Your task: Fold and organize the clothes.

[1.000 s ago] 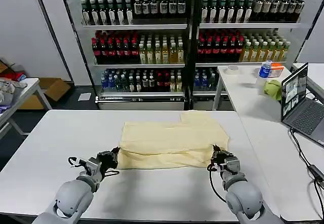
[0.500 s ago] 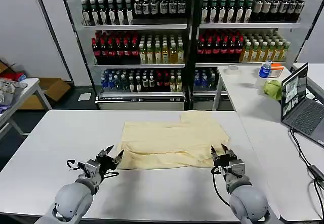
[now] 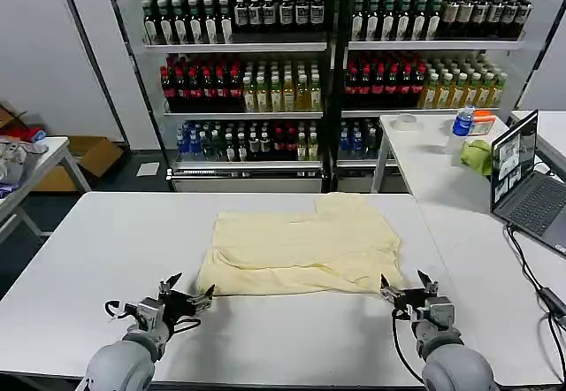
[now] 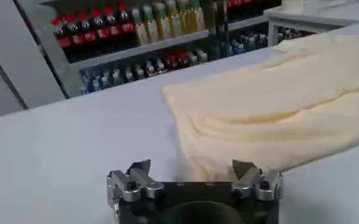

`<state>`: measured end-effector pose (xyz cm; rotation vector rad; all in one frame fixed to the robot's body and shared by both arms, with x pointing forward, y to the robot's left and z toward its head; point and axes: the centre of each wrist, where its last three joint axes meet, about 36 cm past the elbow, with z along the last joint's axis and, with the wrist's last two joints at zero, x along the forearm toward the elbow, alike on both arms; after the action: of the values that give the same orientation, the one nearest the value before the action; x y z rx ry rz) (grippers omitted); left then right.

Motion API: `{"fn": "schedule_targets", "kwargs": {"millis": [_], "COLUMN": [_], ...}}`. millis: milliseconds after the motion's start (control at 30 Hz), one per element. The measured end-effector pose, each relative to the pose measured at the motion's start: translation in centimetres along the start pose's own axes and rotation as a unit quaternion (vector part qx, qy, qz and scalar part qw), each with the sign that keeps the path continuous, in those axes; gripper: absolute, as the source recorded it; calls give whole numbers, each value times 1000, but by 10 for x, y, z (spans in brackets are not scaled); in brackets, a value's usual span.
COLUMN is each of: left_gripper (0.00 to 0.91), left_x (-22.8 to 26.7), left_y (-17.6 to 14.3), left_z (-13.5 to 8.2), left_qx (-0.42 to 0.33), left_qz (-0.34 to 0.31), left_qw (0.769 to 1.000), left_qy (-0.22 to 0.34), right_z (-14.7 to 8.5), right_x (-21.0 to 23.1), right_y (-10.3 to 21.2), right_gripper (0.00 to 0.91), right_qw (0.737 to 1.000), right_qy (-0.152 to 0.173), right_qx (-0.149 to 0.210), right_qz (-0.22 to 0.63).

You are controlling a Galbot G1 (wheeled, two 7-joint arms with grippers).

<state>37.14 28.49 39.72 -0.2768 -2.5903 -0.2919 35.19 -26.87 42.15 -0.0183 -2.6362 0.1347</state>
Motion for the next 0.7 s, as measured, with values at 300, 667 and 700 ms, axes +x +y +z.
{"fn": "schedule_targets", "kwargs": {"millis": [300, 667, 700], "left_gripper": [20, 20, 20], "left_x": [-4, -4, -3], "left_y": [-2, -3, -3], "left_z": [4, 9, 9], "left_qx": [12, 19, 20], "left_qz": [6, 14, 15], "left_qw": [1000, 1000, 1000], "left_qy": [7, 9, 8], "right_z": [6, 6, 6], "right_x": [-1, -2, -2], "right_y": [0, -1, -1], "right_gripper": [0, 0, 0], "right_qw": [1000, 1000, 1000], "right_qy": [12, 11, 11], "right_qx": [-13, -17, -17], "right_qz": [-6, -14, -15]}}
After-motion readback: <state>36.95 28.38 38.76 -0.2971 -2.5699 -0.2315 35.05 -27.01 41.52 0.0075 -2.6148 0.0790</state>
